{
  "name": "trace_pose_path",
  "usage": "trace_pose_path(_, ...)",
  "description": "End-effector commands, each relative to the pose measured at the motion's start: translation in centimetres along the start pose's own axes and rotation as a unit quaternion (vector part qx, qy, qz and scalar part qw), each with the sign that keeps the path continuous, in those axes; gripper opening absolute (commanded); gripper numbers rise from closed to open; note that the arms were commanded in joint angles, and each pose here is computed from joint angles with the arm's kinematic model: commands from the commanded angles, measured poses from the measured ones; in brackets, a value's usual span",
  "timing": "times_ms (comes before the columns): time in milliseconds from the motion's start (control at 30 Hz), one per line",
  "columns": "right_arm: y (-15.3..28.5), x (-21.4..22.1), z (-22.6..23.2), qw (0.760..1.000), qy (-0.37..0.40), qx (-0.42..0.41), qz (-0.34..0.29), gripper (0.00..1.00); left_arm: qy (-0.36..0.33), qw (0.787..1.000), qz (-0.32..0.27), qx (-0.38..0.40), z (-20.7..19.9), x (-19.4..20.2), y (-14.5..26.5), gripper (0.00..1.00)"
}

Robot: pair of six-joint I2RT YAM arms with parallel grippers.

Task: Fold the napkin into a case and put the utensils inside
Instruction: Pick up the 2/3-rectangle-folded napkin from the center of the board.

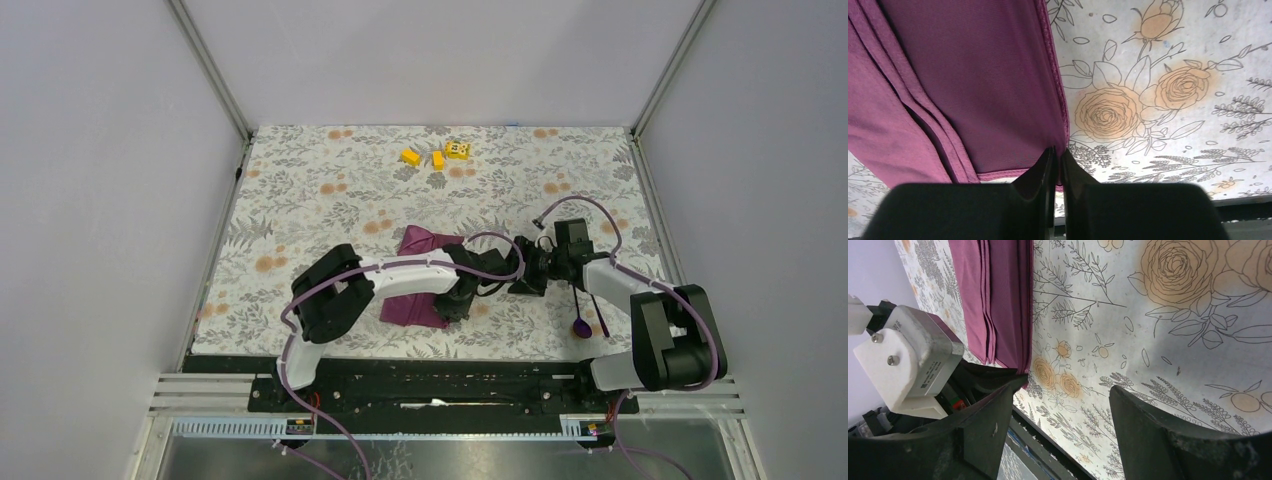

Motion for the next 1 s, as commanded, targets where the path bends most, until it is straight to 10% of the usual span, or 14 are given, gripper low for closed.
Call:
trace_pose_path(0,-0.5,0.0,0.1,1.000,0.000,-0.018,0.016,0.78,-0.003,1.000,0.008,-0.016,1.1,0.5,-1.2,0.07)
trace_pose_path(467,-5.4,-2.0,4.0,0.994,-0.057,-0.098,0.012,0.93,0.013,0.997,-0.064,0.048,2.5,0.2,4.0,0.00)
trace_pose_path(967,-9.9,-4.8,4.2,0.989,-0.116,-0.094,-0.015,0.70,0.018,0.994,-0.085,0.072,2.8,0.7,5.4,0.00)
Point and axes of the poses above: each gripper's point midway between its finger pads, its own y axis back along the fingers, its own z axis along the line the jaws close on, x = y × z, the point moved 10 cm from there along y, back along the fingers, and after that the axes turned 12 degrees about -y, right-handed, at the moved point
